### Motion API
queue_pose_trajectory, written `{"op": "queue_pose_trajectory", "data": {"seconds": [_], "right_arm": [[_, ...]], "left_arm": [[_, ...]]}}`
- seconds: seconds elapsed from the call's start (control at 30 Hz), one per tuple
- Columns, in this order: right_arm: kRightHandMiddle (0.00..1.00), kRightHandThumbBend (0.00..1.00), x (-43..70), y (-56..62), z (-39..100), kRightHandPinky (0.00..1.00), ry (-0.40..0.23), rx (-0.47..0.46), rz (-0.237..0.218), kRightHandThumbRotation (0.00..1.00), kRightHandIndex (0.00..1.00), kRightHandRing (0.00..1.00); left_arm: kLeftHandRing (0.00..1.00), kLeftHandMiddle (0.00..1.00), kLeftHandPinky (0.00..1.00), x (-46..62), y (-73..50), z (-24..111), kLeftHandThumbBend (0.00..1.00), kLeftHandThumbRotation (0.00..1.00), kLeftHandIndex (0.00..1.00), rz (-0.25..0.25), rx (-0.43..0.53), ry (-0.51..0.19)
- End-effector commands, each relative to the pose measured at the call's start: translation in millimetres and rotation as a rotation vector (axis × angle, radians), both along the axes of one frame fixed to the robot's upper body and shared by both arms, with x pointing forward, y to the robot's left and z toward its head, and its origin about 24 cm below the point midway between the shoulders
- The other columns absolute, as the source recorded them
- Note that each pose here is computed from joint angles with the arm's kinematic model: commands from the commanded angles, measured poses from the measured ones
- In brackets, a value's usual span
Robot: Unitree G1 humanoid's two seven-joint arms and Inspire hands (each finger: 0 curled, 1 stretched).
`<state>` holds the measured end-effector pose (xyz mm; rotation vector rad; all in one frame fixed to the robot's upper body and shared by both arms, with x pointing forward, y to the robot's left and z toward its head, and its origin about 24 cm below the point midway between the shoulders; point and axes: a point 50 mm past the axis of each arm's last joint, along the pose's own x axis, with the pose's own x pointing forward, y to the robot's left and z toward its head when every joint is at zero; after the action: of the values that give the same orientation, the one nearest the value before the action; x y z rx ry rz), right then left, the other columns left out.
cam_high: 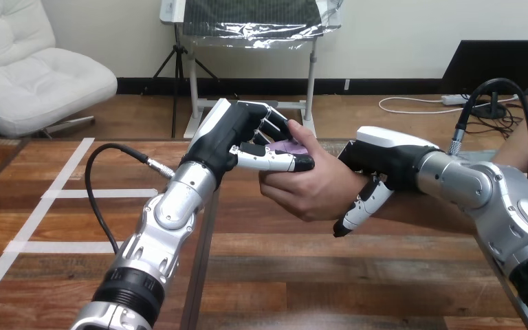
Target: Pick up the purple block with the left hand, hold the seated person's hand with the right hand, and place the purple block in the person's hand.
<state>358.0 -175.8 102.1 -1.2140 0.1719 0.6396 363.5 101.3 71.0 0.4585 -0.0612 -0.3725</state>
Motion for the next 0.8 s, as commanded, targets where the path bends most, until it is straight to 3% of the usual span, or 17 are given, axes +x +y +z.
{"op": "queue_pose_trajectory", "data": {"seconds": [0.0,0.57,0.63,0.7,0.77], "right_arm": [[0.43,0.83,-2.3,14.5,4.9,0.27,-0.023,0.053,0.048,0.15,0.43,0.35],[0.44,0.83,-6.6,10.7,2.7,0.28,-0.016,0.048,0.043,0.12,0.43,0.36],[0.46,0.83,-7.4,10.2,2.6,0.3,-0.015,0.049,0.043,0.13,0.44,0.38],[0.46,0.84,-8.2,9.2,2.4,0.3,-0.011,0.049,0.043,0.14,0.44,0.39],[0.48,0.84,-8.8,8.3,2.3,0.32,-0.005,0.047,0.042,0.15,0.46,0.41]], "left_arm": [[0.39,0.45,0.31,5.7,-26.8,20.9,0.65,0.0,0.47,-0.076,-0.017,-0.062],[0.46,0.5,0.37,0.6,-18.5,17.6,0.69,0.02,0.52,-0.084,-0.005,-0.051],[0.51,0.54,0.41,-0.1,-17.3,17.5,0.7,0.11,0.55,-0.088,-0.004,-0.05],[0.52,0.55,0.42,-1.1,-15.4,17.4,0.7,0.13,0.56,-0.094,-0.013,-0.046],[0.56,0.59,0.46,-2.0,-13.8,17.5,0.71,0.24,0.59,-0.098,-0.021,-0.045]]}}
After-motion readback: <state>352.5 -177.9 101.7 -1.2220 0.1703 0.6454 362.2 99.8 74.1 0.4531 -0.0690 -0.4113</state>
